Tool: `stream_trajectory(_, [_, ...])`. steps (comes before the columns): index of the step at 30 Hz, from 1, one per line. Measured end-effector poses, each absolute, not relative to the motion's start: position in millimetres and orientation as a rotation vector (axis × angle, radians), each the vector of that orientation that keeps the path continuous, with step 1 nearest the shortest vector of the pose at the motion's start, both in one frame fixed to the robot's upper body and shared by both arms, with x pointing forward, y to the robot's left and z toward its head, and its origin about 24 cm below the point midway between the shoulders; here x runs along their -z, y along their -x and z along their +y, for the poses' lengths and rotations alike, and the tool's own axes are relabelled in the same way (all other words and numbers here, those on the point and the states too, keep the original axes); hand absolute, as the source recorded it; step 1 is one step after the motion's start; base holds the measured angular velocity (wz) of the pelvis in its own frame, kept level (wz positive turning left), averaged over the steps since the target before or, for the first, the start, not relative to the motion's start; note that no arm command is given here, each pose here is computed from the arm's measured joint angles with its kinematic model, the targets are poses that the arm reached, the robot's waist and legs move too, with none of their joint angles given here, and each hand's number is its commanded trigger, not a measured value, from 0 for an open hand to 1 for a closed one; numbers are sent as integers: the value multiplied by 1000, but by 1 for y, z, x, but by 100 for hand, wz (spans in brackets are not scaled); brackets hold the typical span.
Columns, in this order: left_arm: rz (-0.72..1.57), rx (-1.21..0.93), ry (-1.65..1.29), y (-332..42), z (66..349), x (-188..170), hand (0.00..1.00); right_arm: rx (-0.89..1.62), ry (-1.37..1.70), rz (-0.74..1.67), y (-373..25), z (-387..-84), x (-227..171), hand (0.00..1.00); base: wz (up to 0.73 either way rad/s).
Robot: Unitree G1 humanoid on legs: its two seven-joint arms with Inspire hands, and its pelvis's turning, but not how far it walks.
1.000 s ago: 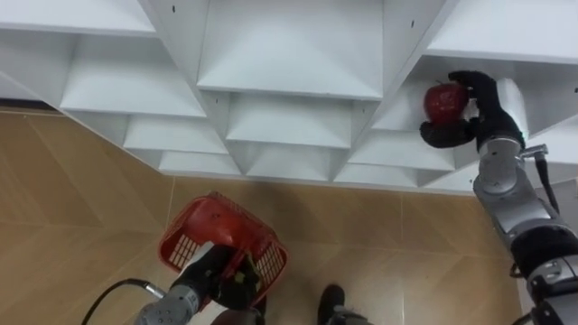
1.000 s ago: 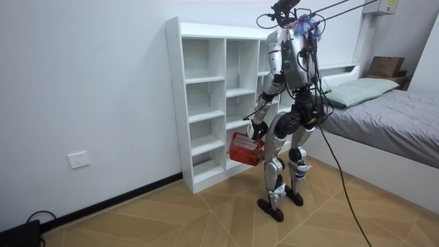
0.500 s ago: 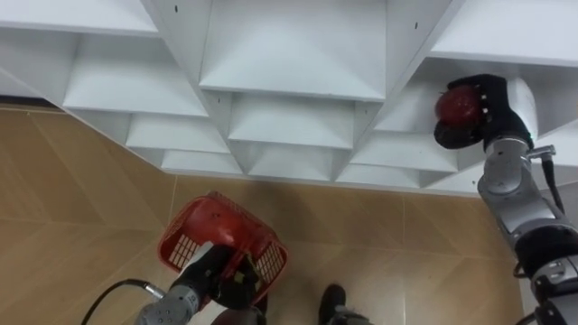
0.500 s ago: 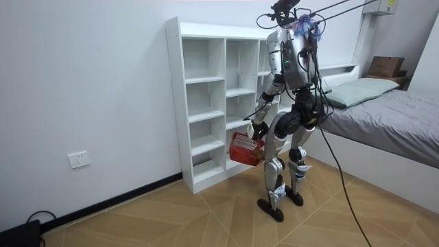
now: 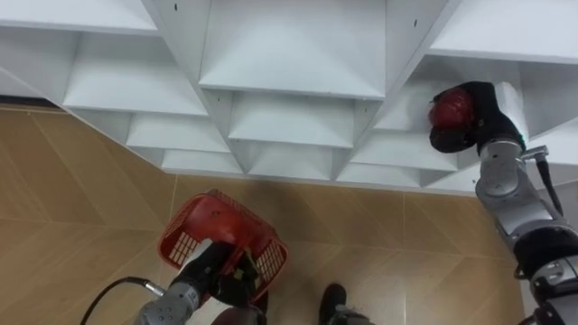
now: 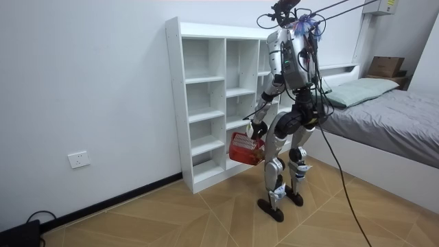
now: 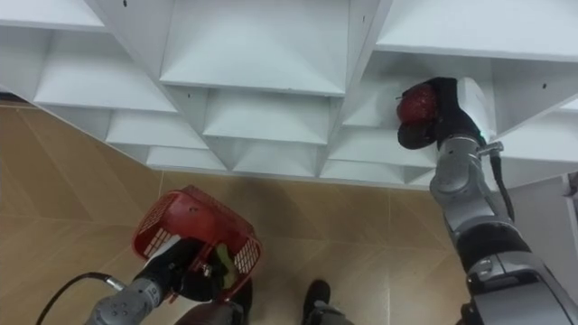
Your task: Collect fruits from the closet
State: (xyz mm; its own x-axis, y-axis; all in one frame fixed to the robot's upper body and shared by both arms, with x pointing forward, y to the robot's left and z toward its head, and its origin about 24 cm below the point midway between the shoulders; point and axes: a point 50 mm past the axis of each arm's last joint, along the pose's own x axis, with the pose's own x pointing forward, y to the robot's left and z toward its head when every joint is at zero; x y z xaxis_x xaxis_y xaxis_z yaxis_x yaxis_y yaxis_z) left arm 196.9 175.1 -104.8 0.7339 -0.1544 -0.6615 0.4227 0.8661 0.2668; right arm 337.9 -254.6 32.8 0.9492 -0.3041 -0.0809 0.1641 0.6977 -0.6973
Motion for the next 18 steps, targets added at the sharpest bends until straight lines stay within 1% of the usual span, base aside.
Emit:
stream_trajectory(5, [676,329,-413,-200,174,104,100,238,768,136,-343,-247,-43,100,0])
stream_trajectory(9, [674,328,-399,-200,171,104,100,193,785,75,-342,-232,-45,100,0])
stream_trajectory(18, [671,296,-316,-200,167,105,100,58,705,56,-315,-203,-22,100,0])
